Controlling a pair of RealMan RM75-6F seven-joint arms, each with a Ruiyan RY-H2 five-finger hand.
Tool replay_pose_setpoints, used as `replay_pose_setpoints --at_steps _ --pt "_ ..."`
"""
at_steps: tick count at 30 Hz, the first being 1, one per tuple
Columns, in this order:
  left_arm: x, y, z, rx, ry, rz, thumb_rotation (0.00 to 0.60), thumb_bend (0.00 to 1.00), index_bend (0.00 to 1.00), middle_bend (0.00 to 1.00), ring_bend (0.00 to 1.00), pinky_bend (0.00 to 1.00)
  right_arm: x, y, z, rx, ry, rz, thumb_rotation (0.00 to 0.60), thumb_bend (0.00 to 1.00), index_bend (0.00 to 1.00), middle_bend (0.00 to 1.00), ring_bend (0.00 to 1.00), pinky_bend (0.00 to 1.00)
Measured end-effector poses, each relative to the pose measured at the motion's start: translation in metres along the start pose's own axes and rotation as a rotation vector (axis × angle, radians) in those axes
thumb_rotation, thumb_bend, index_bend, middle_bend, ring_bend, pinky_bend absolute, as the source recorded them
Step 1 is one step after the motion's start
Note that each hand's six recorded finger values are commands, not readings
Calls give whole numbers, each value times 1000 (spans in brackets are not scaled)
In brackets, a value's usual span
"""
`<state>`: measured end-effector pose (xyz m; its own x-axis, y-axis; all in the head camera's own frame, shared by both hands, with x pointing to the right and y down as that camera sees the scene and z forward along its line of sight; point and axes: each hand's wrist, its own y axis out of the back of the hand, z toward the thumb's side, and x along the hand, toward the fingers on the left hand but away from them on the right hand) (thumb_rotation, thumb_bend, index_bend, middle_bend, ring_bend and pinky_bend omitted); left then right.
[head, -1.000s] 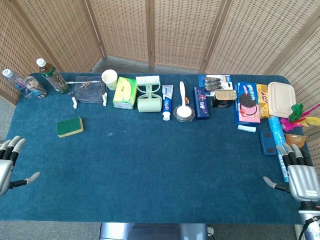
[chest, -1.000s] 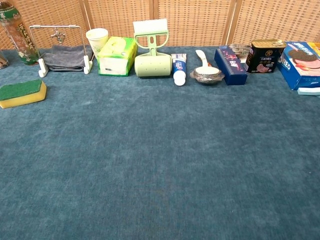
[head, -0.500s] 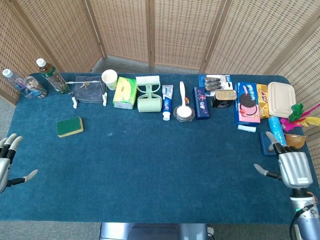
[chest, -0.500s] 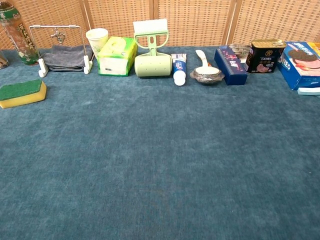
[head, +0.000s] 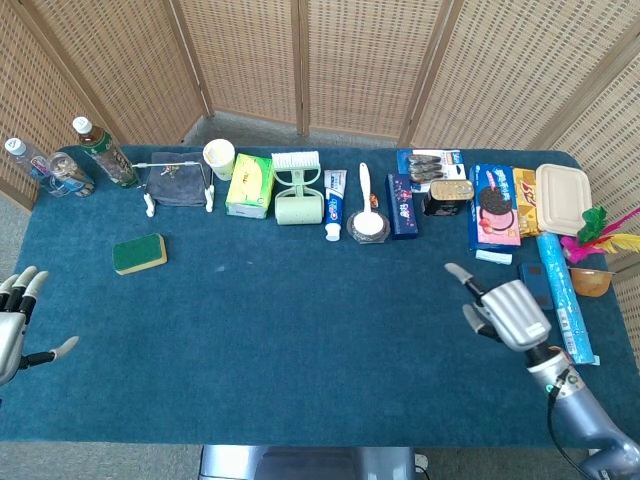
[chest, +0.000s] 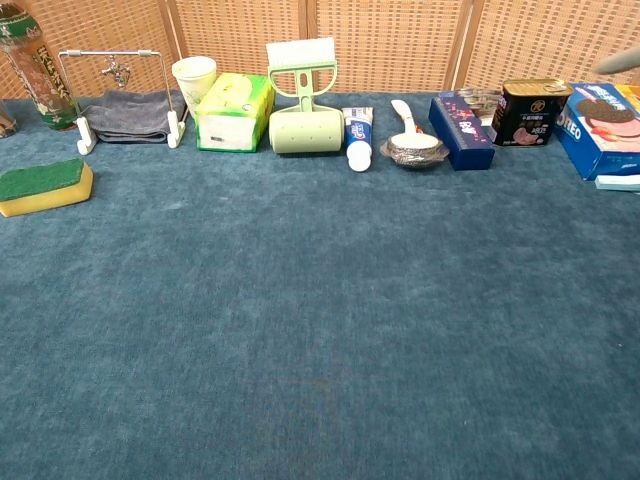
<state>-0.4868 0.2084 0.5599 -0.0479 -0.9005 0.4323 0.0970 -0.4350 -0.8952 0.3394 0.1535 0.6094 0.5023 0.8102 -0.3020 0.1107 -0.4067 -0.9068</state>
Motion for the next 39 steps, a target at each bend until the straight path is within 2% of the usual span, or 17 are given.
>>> replay_pose_setpoints --at_steps 5,11,14,19,29,34,39 --pt "4 -5 -3 11 20 -15 314 116 0 0 7 127 -17 -13 22 -74 172 61 600 537 0 997 1000 1000" --pt "8 -11 -5 23 35 -29 316 116 0 0 7 127 -34 -30 68 -70 416 148 600 540 0 997 1000 1000" --pt "10 -12 -8 26 44 -31 316 116 0 0 7 127 -40 -35 87 -70 498 170 600 540 0 998 1000 1000" --pt "13 -16 -12 34 63 -38 315 117 0 0 7 127 -50 -39 104 -59 572 185 600 540 0 999 1000 1000" --pt "19 -25 -18 48 92 -62 310 115 0 0 7 127 -66 -38 130 -7 705 161 600 540 0 999 1000 1000" --pt "19 -26 -18 52 95 -66 315 115 0 0 7 127 -72 -28 145 -64 733 146 600 539 0 999 1000 1000" --pt "19 -25 -19 60 99 -62 312 116 0 0 7 127 -79 -24 152 -62 737 125 600 538 0 999 1000 1000"
